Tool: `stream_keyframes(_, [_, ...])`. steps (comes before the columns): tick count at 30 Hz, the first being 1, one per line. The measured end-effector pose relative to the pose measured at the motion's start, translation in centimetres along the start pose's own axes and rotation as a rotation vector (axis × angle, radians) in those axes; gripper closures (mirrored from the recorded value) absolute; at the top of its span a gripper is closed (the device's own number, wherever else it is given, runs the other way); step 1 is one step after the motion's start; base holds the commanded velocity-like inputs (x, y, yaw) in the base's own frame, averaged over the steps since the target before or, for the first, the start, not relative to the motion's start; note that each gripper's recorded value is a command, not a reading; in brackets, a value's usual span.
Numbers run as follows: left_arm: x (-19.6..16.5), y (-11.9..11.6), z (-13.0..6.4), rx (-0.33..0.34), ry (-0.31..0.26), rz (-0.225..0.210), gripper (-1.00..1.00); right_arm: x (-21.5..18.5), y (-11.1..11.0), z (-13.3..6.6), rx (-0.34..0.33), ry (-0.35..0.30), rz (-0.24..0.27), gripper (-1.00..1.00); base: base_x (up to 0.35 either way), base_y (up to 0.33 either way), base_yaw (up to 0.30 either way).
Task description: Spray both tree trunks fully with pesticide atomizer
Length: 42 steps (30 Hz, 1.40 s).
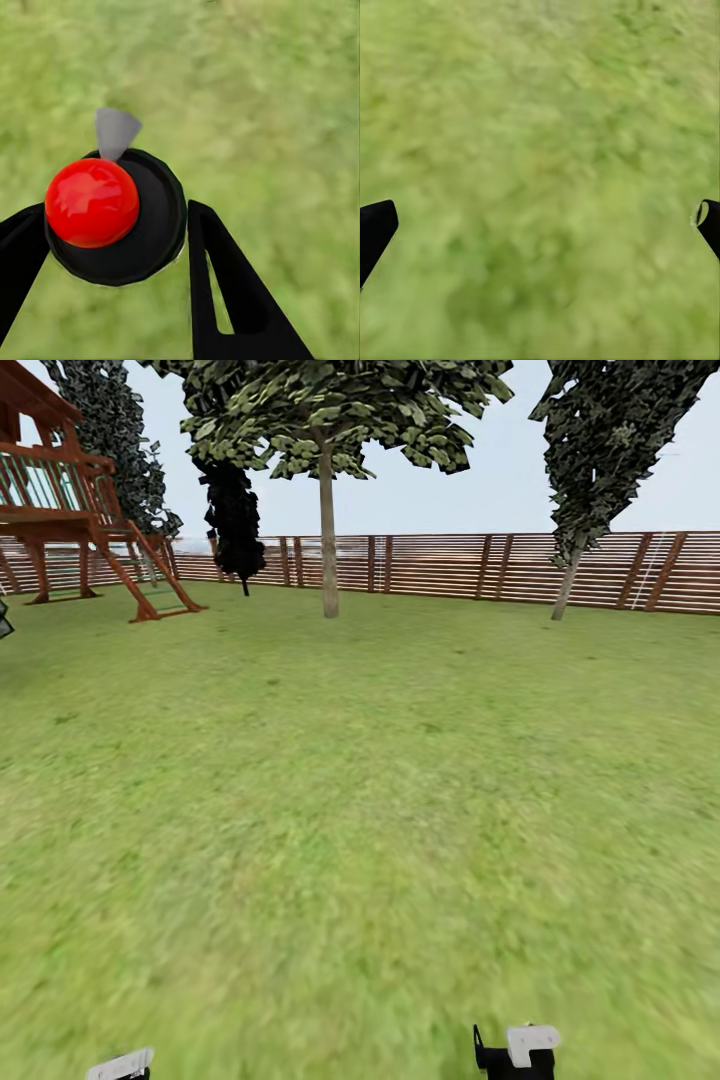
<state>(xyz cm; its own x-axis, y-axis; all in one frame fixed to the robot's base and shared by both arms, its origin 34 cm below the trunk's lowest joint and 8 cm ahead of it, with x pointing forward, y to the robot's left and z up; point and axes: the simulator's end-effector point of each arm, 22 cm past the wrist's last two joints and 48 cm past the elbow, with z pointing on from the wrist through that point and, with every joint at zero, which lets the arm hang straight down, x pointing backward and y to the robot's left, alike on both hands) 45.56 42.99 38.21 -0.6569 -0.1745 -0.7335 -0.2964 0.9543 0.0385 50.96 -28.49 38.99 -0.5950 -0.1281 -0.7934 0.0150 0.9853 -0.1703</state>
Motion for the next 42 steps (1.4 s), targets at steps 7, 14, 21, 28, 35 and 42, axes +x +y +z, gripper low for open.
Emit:
stream_keyframes(7, [0.00,0.00,0.00,0.000,0.000,0.000,1.00,0.00,-0.01,0.00,0.000,0.000,0.000,-1.00,0.338,0.000,0.000])
stream_keyframes(14, [-0.08,0.11,0.01,-0.001,-0.001,0.001,1.00,0.00,0.03,0.00,0.000,0.000,0.000,-1.00,0.338,0.000,0.000])
stream_keyframes(21, [-0.06,0.11,0.01,-0.001,-0.001,0.001,1.00,0.00,0.03,0.00,0.000,0.000,0.000,-1.00,0.338,0.000,0.000])
stream_keyframes(28, [-0.05,0.11,0.01,-0.001,-0.001,0.001,1.00,0.00,0.03,0.00,0.000,0.000,0.000,-1.00,0.338,0.000,0.000])
stream_keyframes(35, [-0.10,0.11,0.01,-0.001,-0.002,0.001,1.00,0.00,0.02,0.00,0.000,0.000,0.000,-1.00,0.338,0.000,0.000])
stream_keyframes(42, [-0.08,0.07,0.01,-0.001,-0.002,0.001,1.00,0.00,0.04,0.00,-0.001,0.000,0.000,-1.00,0.338,0.000,0.000])
